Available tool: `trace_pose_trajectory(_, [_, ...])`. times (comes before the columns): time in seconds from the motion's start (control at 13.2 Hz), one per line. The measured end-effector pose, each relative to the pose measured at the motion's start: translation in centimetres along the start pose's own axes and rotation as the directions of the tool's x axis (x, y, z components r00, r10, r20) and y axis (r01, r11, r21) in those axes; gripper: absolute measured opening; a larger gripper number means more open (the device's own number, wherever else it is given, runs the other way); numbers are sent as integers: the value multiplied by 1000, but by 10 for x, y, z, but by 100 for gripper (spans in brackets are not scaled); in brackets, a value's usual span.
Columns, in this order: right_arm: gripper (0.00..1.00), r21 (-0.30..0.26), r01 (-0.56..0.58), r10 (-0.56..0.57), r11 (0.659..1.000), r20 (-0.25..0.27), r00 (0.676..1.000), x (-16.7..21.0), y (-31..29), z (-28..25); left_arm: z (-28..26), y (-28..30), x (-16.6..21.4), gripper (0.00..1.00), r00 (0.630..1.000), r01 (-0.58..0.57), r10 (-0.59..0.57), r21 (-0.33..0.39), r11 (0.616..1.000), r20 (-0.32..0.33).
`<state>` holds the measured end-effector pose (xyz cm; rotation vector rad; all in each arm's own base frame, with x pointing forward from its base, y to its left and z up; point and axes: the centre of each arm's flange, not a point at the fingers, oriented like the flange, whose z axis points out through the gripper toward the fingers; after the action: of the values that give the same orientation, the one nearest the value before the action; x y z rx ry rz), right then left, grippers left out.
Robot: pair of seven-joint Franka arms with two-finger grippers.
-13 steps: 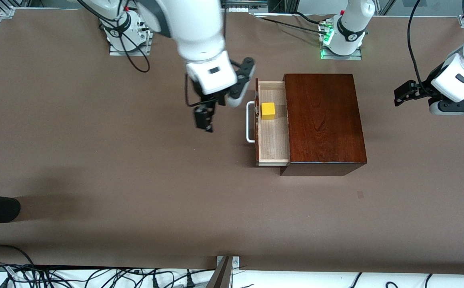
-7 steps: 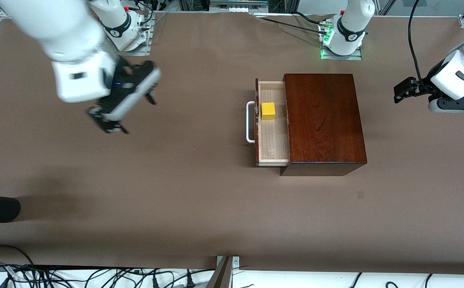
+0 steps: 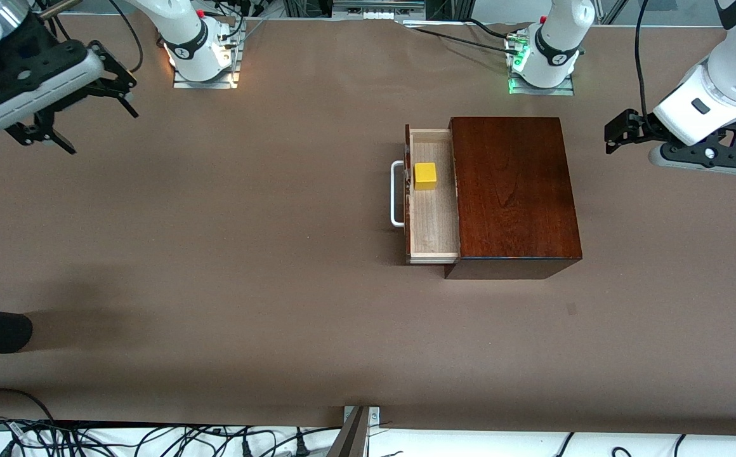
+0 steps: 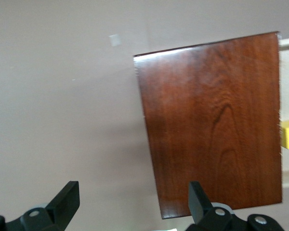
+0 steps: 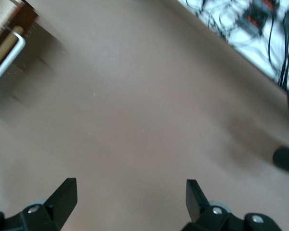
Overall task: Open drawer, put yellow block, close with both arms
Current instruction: 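Raise the right gripper away from the drawer toward its rest pose, then push the drawer front shut with the left gripper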
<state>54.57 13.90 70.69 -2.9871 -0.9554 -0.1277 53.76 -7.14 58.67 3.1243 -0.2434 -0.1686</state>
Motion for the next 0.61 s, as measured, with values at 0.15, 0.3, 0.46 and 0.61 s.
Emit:
trace_pose_trajectory(0.15, [100, 10, -67, 67, 998, 25, 997, -29, 20, 19, 7, 8, 4, 100, 999, -41, 42, -72, 997, 9])
trace_pose_trajectory(0.3, [100, 13, -129, 129, 992, 25, 991, -53, 36, 45, 18, 30, 13, 100, 992, -119, 122, -119, 986, 22])
trace_pose_trajectory(0.46, [100, 19, -224, 223, 974, 41, 974, -68, 43, 72, 32, 72, 24, 100, 970, -233, 240, -134, 963, 38])
trace_pose_trajectory(0.61, [100, 21, -306, 304, 952, 66, 950, -72, 48, 93, 43, 119, 28, 100, 936, -338, 348, -140, 930, 52])
